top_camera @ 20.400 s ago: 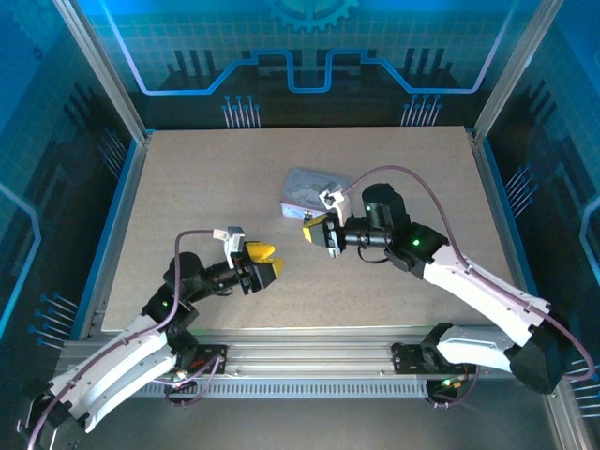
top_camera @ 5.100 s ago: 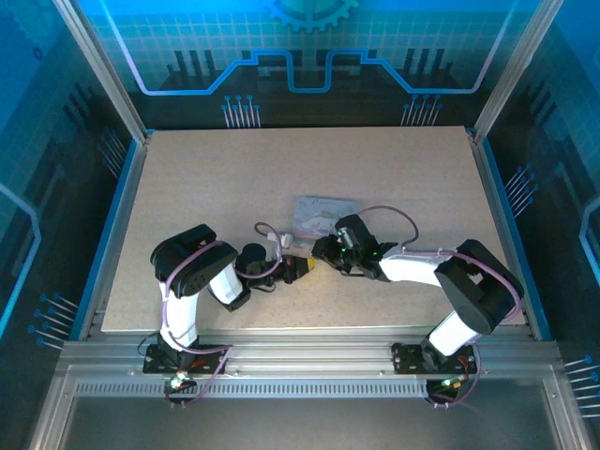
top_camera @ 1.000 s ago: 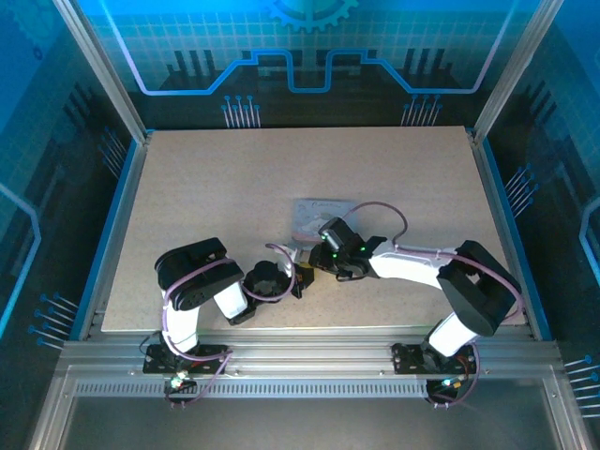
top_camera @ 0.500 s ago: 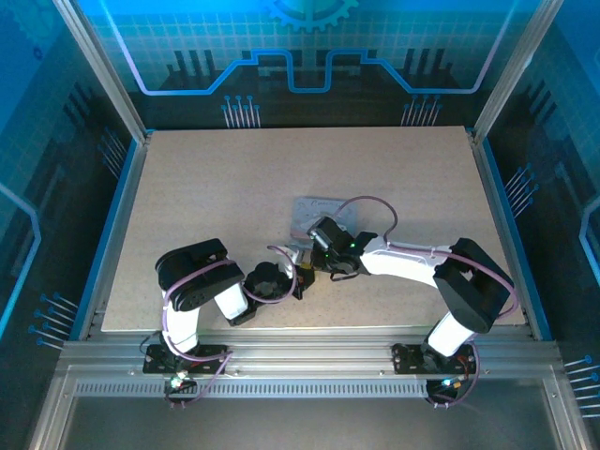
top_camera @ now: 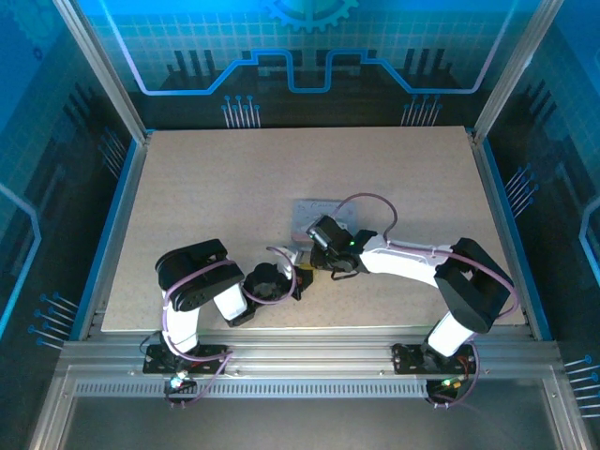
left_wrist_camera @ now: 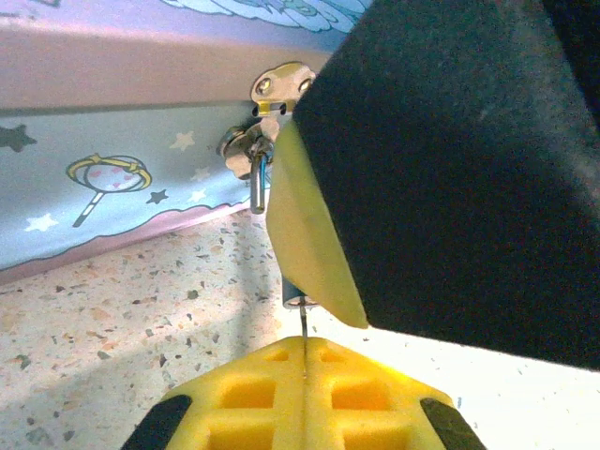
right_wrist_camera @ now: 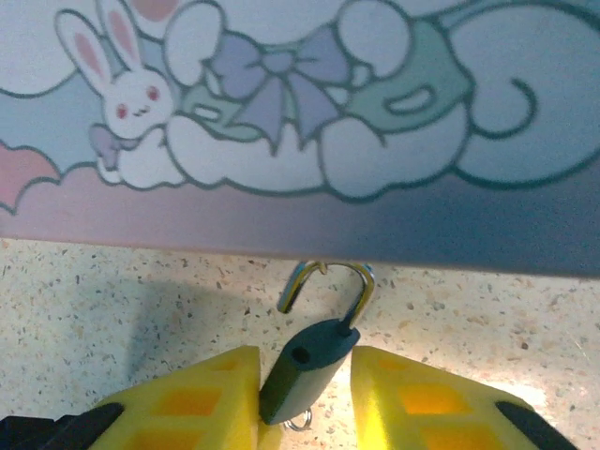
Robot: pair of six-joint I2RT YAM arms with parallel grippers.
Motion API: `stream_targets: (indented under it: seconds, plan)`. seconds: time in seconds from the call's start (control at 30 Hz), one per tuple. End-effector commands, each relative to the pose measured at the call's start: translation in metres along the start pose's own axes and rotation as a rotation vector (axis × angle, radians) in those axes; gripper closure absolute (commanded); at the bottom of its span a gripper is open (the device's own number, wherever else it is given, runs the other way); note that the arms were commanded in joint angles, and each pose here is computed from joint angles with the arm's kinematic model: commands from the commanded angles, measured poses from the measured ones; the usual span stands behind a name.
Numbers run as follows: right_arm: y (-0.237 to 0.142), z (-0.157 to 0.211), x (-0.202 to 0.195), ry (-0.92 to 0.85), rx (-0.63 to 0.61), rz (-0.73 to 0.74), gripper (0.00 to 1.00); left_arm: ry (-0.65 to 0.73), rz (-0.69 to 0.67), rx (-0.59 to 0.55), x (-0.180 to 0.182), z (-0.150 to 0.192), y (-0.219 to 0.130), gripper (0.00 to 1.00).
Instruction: Unlock the padlock with the key
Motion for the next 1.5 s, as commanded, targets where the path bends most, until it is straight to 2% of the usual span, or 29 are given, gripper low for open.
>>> stream_targets:
  seconds: [0.0, 0.4, 0.5, 0.57, 0.67, 0.77, 1.1, 1.2, 1.47]
  plan:
    - [-0.004, -0.001, -0.004, -0.013, -0.003, 0.039, 0.76, 0.030, 0.006, -0.020, -0.004, -0.003, -0.004, 1.00]
    - [-0.006, 0.002, -0.003, -0.007, 0.001, 0.018, 0.97, 0.033, 0.001, -0.021, -0.003, -0.003, -0.004, 1.00]
    - [-0.005, 0.004, -0.005, -0.003, 0.001, 0.017, 0.98, 0.032, 0.002, -0.019, -0.003, -0.002, -0.003, 1.00]
    - [-0.005, 0.004, -0.005, 0.002, 0.006, 0.014, 0.93, 0.036, 0.004, -0.019, -0.004, -0.002, -0.003, 1.00]
    - [-0.002, 0.006, -0.005, 0.005, 0.018, 0.016, 0.77, 0.039, 0.007, -0.018, -0.005, -0.002, -0.002, 1.00]
    - [0.001, 0.008, -0.004, 0.001, 0.029, 0.021, 0.70, 0.041, 0.010, -0.020, -0.006, -0.002, -0.001, 1.00]
    - [0.011, 0.012, -0.002, -0.010, 0.061, 0.030, 0.64, 0.048, 0.009, -0.027, -0.007, -0.003, -0.002, 1.00]
    - [0.012, 0.012, -0.001, -0.013, 0.062, 0.031, 0.67, 0.050, 0.010, -0.027, -0.007, -0.003, -0.003, 1.00]
    - [0.007, 0.010, -0.003, -0.021, 0.038, 0.039, 0.93, 0.049, 0.013, -0.025, -0.008, -0.003, -0.004, 1.00]
Point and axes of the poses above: each hand's point on the last joint's axis, 136 mm out from that joint toward the fingers, its own y axis out along the fingers, its own x axis along the line the jaws close on, z = x × y, the point moved 3 cm from there along -y, back along the fingers, and after that the axes turned 14 degrees about -y, right-handed, at the moved point
